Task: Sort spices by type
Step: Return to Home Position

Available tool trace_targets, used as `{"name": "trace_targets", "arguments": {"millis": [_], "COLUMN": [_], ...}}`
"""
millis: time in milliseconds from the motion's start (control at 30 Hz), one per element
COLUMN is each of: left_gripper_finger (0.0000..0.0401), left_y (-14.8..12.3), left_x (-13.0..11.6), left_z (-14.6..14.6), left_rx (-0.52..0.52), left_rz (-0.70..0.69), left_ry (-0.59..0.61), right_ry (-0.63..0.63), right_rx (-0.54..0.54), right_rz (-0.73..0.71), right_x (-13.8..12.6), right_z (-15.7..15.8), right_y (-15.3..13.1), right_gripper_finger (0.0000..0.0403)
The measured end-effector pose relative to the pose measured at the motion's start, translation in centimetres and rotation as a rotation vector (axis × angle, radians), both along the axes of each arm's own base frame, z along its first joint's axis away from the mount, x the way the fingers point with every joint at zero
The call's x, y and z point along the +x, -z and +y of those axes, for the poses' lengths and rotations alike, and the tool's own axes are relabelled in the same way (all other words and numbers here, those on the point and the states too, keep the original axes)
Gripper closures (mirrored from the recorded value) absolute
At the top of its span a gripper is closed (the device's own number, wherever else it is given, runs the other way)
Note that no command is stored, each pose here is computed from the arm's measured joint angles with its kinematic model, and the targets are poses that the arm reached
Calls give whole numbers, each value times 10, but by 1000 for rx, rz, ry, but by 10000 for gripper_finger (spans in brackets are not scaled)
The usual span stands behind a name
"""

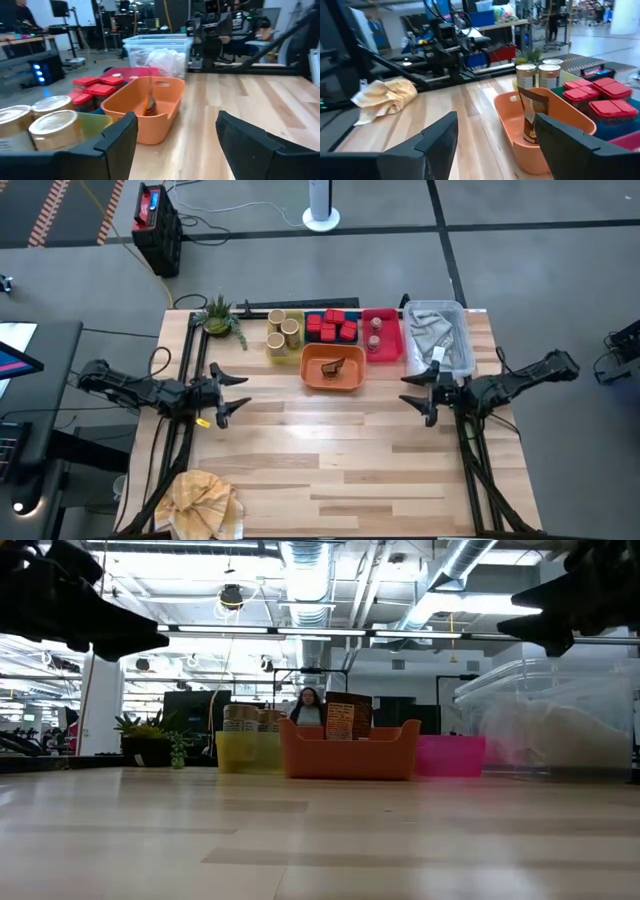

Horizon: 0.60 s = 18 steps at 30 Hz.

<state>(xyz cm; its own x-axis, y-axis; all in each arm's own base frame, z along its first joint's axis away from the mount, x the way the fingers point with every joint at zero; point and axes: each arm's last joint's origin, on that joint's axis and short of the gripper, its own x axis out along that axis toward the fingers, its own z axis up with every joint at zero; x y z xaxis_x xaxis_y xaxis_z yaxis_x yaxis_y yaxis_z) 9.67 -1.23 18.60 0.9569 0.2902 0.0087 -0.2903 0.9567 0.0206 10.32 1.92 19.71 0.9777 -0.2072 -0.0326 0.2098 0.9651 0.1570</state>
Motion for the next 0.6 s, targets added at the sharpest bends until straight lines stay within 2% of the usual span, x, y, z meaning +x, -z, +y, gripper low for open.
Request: {"name": "trace_targets", "arguments": {"millis": [233, 600], "left_gripper_finger": [174, 214], "left_y": [-2, 3], "left_x": [1, 2], "left_z": [7, 11], "left_rx": [7, 12], "left_rz": [-17, -8], "left_ry": [-22, -40], "right_ry": [-51, -21], "right_rx": [-38, -61], "right_rz": [-69, -64], "right_x": [-7, -13], "right_z": [-14, -32], "right_y": [2, 7], "right_gripper_finger": [118, 118]}}
